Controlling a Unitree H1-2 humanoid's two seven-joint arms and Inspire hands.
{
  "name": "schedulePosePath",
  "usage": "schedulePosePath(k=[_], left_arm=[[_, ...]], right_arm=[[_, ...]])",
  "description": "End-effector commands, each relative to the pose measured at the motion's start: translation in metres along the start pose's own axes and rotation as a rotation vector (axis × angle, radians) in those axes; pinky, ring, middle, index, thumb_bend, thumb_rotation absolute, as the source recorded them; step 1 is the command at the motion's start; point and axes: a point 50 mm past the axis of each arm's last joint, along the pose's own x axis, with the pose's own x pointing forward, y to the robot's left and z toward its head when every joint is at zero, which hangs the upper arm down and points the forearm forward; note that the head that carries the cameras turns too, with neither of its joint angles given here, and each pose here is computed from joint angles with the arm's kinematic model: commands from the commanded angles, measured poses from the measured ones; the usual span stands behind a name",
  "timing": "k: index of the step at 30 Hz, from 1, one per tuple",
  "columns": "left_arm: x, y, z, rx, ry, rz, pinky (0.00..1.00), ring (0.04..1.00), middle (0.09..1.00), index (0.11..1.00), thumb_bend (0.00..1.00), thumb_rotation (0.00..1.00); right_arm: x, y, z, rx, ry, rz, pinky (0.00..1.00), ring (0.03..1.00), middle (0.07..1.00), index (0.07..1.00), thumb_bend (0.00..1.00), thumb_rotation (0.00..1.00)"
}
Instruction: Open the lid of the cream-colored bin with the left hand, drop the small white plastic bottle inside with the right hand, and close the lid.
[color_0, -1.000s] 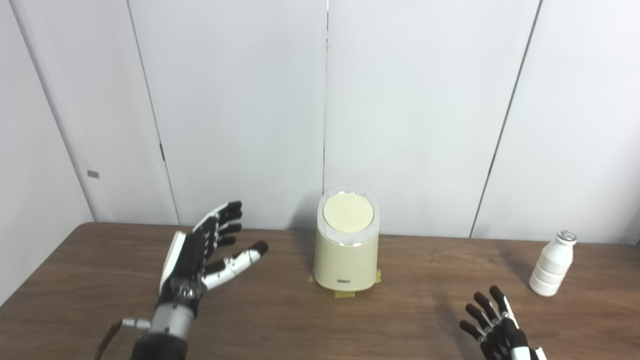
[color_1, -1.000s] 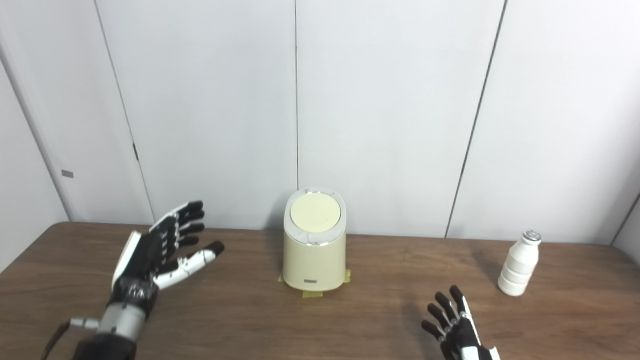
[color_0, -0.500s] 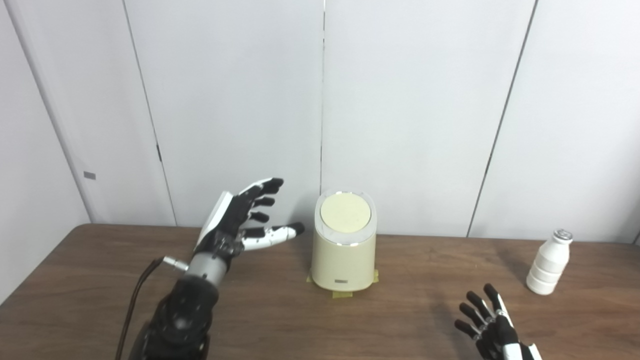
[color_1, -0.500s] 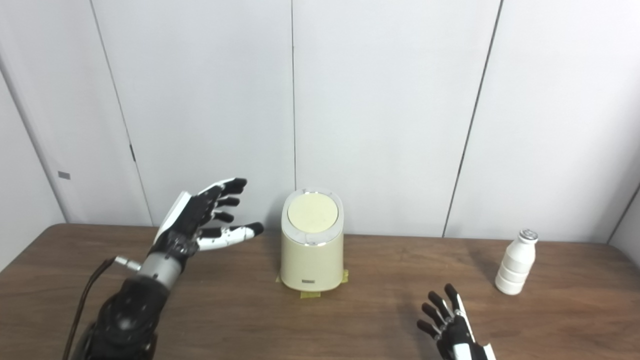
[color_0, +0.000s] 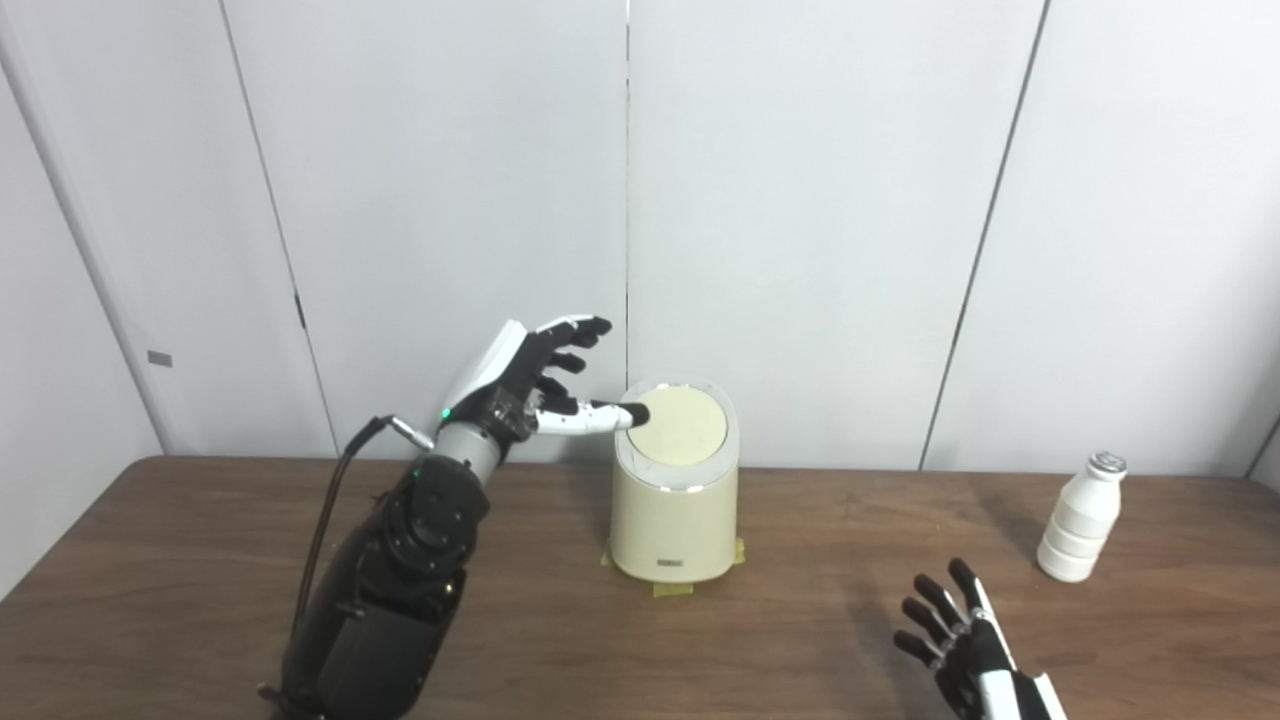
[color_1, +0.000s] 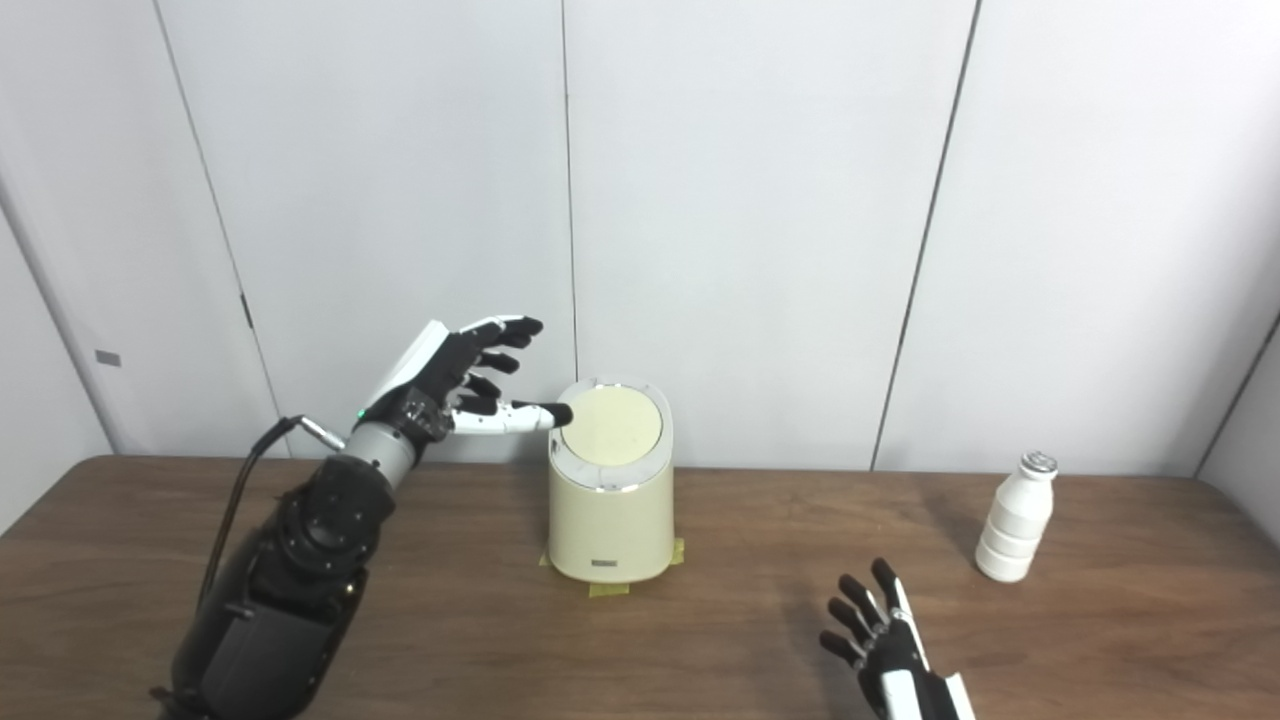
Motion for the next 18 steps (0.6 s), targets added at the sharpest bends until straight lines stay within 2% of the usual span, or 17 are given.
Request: schedulePosePath(k=[1,6,13,18], left_arm=[[0.020,0.031,0.037,0.087,-0.098,0.069,0.68,0.806,0.850,0.869,0.83,0.30],[0.034,0.035,0.051,0.222,-0.086,0.043,0.67,0.822,0.852,0.861,0.84,0.36],[0.050,0.032,0.063,0.319,-0.090,0.005,0.67,0.845,0.894,0.877,0.85,0.31],[0.065,0.027,0.065,0.385,-0.105,-0.024,0.71,0.882,0.917,0.874,0.85,0.30]], right_arm=[[-0.029,0.030,-0.050,0.083,0.191,-0.011,0.81,0.895,0.921,1.000,0.54,0.97],[-0.025,0.038,-0.053,0.090,0.190,-0.019,0.81,0.897,0.922,1.000,0.54,0.97],[-0.020,0.054,-0.052,0.110,0.185,-0.009,0.81,0.887,0.906,1.000,0.52,0.98],[-0.019,0.062,-0.051,0.118,0.189,-0.006,0.82,0.890,0.910,1.000,0.54,0.97]])
